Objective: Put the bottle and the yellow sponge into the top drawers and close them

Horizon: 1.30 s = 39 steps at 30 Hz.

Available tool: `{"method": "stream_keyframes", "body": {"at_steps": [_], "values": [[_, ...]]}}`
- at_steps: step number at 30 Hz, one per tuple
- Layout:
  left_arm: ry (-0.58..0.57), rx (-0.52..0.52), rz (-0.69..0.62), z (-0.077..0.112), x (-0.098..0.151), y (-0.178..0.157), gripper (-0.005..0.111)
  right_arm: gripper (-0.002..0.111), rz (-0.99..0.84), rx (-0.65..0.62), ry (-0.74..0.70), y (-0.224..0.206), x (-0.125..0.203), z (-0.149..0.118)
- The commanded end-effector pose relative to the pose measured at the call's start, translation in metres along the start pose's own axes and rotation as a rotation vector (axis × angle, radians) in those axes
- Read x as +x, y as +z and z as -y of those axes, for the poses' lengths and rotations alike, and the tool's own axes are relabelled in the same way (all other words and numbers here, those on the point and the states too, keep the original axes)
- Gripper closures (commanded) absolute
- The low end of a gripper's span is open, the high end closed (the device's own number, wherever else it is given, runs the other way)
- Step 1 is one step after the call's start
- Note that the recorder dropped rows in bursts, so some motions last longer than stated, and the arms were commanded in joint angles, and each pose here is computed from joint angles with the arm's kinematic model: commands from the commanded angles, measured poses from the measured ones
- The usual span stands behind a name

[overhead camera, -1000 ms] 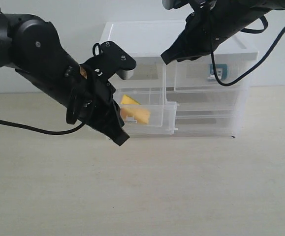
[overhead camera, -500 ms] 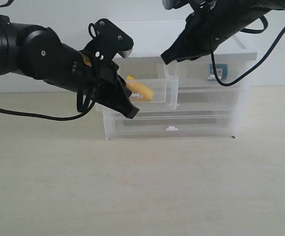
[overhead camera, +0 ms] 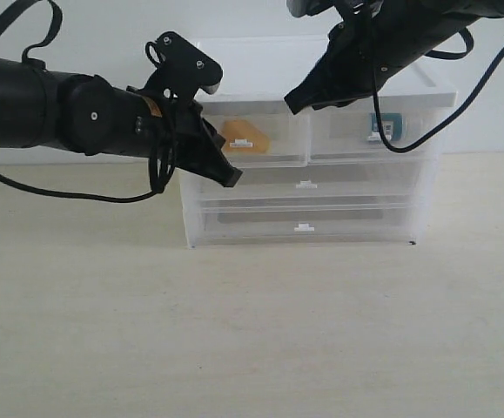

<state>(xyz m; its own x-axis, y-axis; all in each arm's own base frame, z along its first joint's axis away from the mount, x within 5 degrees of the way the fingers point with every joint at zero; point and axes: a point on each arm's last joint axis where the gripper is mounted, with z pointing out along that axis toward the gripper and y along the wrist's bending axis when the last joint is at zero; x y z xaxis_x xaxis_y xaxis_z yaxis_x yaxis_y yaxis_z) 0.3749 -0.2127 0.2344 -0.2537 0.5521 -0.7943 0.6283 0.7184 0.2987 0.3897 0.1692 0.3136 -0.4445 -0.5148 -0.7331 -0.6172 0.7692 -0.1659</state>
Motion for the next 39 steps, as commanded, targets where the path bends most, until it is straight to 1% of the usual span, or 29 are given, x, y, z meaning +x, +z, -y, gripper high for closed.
{"method": "stream_keyframes", "body": {"at_steps": [1,6,10,13,17,21,24,28,31,34,37,39], "values": [[-0.019,-0.029,0.029,-0.010,-0.004,0.013,0.103,0.108,-0.005,0.020,-0.018,0.009,0.004,0.005],[-0.028,-0.041,0.022,-0.017,-0.002,0.023,0.103,0.108,-0.005,0.020,-0.018,0.009,0.004,0.005],[-0.028,-0.035,0.010,-0.017,0.000,0.023,0.103,0.108,-0.005,0.020,-0.018,0.009,0.004,0.005],[-0.028,-0.025,-0.010,-0.017,-0.001,0.019,0.103,0.108,-0.009,0.019,-0.016,0.009,0.004,0.005],[-0.029,0.008,-0.070,-0.016,-0.003,0.008,0.103,0.108,-0.011,0.017,-0.017,0.007,0.004,0.005],[-0.011,0.037,-0.108,-0.016,-0.012,-0.012,0.103,0.108,-0.007,0.015,-0.021,-0.005,0.000,0.004],[0.008,0.055,-0.126,-0.017,-0.022,-0.034,0.103,0.108,-0.024,0.027,-0.044,-0.020,-0.002,0.005],[0.010,0.061,-0.124,-0.020,-0.032,-0.065,0.103,0.108,-0.059,0.098,-0.045,-0.043,-0.003,0.010],[0.007,0.050,-0.110,-0.025,-0.037,-0.092,0.103,0.108,-0.132,0.157,-0.064,-0.063,0.001,0.015],[-0.059,0.036,-0.153,-0.038,-0.035,-0.114,0.103,0.108,-0.259,0.219,-0.055,-0.077,0.012,0.025],[-0.150,0.011,-0.218,-0.055,-0.026,-0.133,0.103,0.108,-0.360,0.261,0.016,-0.090,0.026,0.041],[-0.200,-0.001,-0.266,-0.065,-0.019,-0.143,0.103,0.108,-0.393,0.289,0.084,-0.100,0.035,0.053]]}}
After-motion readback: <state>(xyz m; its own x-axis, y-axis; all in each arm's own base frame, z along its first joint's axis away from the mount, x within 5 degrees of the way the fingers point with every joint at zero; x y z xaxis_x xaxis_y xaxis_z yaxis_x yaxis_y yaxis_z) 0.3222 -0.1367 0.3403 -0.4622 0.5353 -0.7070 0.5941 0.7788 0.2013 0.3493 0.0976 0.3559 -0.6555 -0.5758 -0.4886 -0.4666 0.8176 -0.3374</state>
